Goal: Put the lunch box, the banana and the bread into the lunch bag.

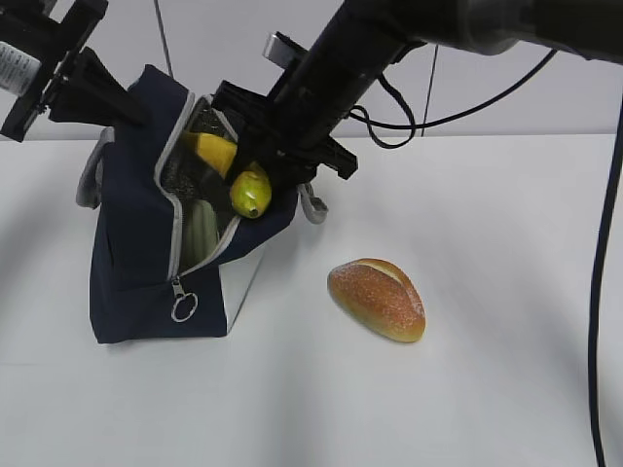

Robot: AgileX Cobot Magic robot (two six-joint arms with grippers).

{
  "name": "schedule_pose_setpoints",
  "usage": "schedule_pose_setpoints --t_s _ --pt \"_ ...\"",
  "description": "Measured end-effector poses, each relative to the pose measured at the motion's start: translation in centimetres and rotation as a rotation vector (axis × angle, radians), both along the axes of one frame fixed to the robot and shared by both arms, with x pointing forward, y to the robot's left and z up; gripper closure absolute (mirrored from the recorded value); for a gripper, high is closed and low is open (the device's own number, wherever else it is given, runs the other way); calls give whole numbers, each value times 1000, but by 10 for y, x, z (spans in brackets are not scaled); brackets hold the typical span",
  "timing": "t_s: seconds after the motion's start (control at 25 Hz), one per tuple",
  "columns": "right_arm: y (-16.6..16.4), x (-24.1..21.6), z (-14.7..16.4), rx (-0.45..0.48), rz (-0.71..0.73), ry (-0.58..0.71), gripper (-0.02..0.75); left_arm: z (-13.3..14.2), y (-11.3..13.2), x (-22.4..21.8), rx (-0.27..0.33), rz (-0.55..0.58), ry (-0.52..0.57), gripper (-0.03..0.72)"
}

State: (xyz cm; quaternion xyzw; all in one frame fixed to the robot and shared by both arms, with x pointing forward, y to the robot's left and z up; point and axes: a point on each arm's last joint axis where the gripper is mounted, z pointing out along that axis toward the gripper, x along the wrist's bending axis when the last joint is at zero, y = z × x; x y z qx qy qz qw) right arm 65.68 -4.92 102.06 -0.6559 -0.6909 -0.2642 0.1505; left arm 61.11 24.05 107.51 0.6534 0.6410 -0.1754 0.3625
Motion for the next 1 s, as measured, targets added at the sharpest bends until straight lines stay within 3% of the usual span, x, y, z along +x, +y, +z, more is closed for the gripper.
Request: schedule_pose_setpoints --t_s 0.4,0.48,0.68,0.84,1.0 --pt "49 -8 2 64 30 -216 435 -1 1 0 16 3 -5 691" --pt "55 -10 0 57 69 -254 394 -1 1 0 23 1 -5 691" --pt "60 -12 -2 43 134 -307 168 -1 1 0 16 -4 1 691" --pt "60 -12 -2 33 159 -314 136 -1 1 0 15 -5 2 691" --pt "54 -11 14 -30 221 -337 160 -1 1 0 13 -5 2 691"
